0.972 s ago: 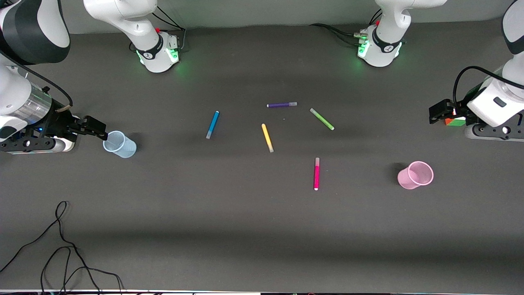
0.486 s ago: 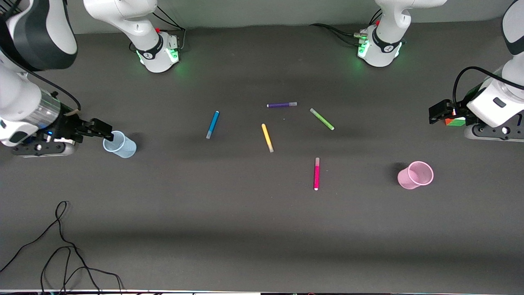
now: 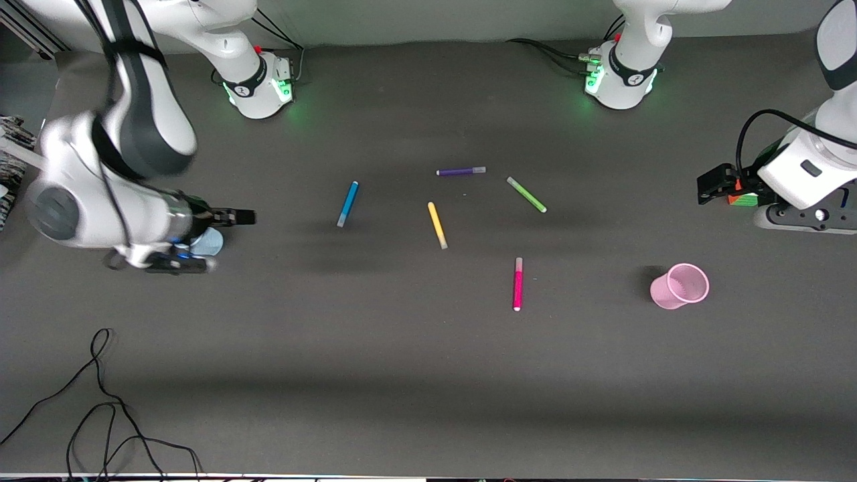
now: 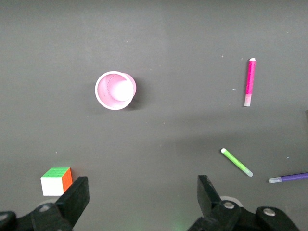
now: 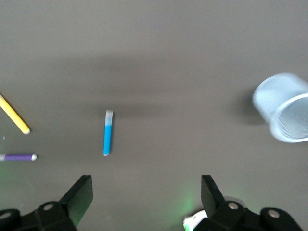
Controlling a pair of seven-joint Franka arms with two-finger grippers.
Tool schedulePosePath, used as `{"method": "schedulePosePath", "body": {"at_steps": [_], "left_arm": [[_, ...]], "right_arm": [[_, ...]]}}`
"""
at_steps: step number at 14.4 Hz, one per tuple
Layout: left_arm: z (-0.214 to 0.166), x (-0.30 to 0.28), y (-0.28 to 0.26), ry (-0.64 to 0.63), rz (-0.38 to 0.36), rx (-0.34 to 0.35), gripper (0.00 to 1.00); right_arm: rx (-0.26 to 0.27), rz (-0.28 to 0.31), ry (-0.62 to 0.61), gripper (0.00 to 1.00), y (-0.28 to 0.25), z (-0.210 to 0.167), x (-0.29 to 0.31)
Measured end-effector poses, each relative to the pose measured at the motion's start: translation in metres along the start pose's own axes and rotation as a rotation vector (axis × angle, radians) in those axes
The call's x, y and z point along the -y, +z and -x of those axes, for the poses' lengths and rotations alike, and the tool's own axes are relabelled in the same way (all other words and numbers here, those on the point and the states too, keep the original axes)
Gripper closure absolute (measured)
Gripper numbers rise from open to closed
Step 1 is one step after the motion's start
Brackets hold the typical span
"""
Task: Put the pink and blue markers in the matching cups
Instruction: 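Lower the right gripper onto the blue marker while the left gripper reaches the pink marker, then grasp the blue marker with the right gripper while the left gripper grasps the pink marker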
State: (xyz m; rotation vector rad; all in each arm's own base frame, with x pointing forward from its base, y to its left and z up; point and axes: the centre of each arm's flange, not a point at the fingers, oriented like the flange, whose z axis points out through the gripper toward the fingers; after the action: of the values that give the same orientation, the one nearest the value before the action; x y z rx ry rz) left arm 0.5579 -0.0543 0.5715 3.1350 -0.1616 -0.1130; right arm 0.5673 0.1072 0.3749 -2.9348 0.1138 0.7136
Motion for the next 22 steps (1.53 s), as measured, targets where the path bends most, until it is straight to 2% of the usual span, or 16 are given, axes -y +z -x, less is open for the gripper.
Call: {"method": "schedulePosePath", "body": {"at_steps": [3,5,10,13,16,17,22], "left_arm": [[-0.006,-0.054,0.011,0.082,0.008,0.012,0.00],[-0.014,-0.104,0.029,0.095,0.017,0.008,0.00],[-0.031,-0.207,0.090,0.054,0.046,-0.002,0.01],[-0.038,-0.228,0.126,0.043,0.034,0.022,0.00],[-0.051,-0.235,0.182,0.035,0.014,0.013,0.00],[-0.052,-0.240,0.206,0.040,0.010,0.012,0.00],[-0.048,-0.261,0.301,0.047,0.012,0.001,0.00]], "right_arm": [[0.170,-0.051,0.104,0.00,0.083,-0.040,0.000],[0.246,-0.032,0.165,0.00,0.130,-0.054,0.011],[0.294,0.008,0.314,0.00,0.211,-0.066,0.066],[0.309,-0.020,0.346,0.00,0.243,-0.074,0.072],[0.317,-0.059,0.379,0.03,0.266,-0.077,0.072],[0.316,-0.064,0.378,0.08,0.266,-0.077,0.074],[0.309,-0.073,0.368,0.66,0.259,-0.075,0.080]]}}
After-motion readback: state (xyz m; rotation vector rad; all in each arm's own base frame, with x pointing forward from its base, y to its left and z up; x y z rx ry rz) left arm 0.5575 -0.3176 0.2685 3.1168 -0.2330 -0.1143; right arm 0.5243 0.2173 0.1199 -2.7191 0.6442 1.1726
